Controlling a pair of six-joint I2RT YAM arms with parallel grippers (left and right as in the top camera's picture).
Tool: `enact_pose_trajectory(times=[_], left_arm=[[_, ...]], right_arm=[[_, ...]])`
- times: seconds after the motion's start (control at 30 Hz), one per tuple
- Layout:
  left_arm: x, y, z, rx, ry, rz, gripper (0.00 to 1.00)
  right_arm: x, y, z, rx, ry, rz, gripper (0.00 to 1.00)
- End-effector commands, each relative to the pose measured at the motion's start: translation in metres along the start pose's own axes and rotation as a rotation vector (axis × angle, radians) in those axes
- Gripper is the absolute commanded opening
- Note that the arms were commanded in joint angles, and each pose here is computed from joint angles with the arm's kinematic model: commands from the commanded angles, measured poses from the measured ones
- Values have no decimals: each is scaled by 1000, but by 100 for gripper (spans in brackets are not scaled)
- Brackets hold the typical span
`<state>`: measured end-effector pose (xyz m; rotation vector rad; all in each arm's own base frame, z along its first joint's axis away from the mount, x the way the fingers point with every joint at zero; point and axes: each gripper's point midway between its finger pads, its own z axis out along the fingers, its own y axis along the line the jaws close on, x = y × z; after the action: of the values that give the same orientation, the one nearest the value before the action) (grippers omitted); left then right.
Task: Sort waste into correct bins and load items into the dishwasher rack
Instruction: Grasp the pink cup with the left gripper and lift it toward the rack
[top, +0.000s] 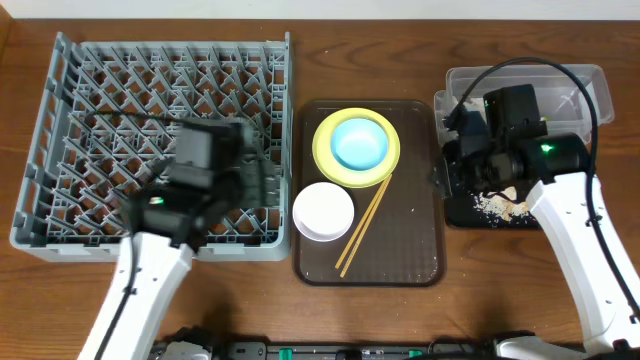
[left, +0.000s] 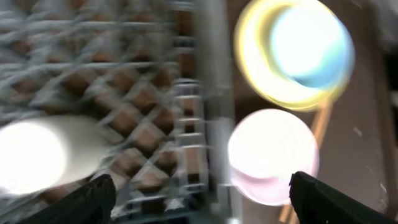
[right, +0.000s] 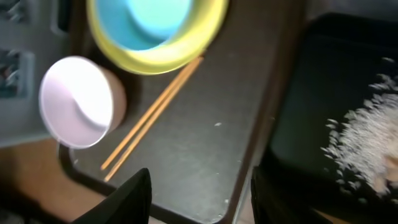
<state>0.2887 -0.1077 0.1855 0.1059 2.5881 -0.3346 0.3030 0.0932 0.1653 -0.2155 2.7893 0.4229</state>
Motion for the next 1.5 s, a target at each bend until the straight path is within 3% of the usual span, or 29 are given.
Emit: enact_pose_trajectory(times=[0.0,0.3,0.63,0.83,1.23,1.37,1.47], left_arm=[[1,-33,13,59,26,84,90],[33,-101,82,137,152,261,88],[85,-115,143,108,330,338,77],[103,-112,158,89,389,352,59],[108,-124,155,130,400,363,14],[103,-128,147,142,377,364,6],[96,-131,137,156,349,364,6]], right_arm=[[-9,-22,-17,80,-65,101,50],[-10,-33,-36,97,-119,138,54],[-8,-33,-35,97,-111,139,54],[-8,-33,-35,97,-110,139,55],[-7,-33,-35,97,-109,139,55],[-6,-33,-35,98,-105,138,55],[-6,-35,-35,108,-103,139,55]])
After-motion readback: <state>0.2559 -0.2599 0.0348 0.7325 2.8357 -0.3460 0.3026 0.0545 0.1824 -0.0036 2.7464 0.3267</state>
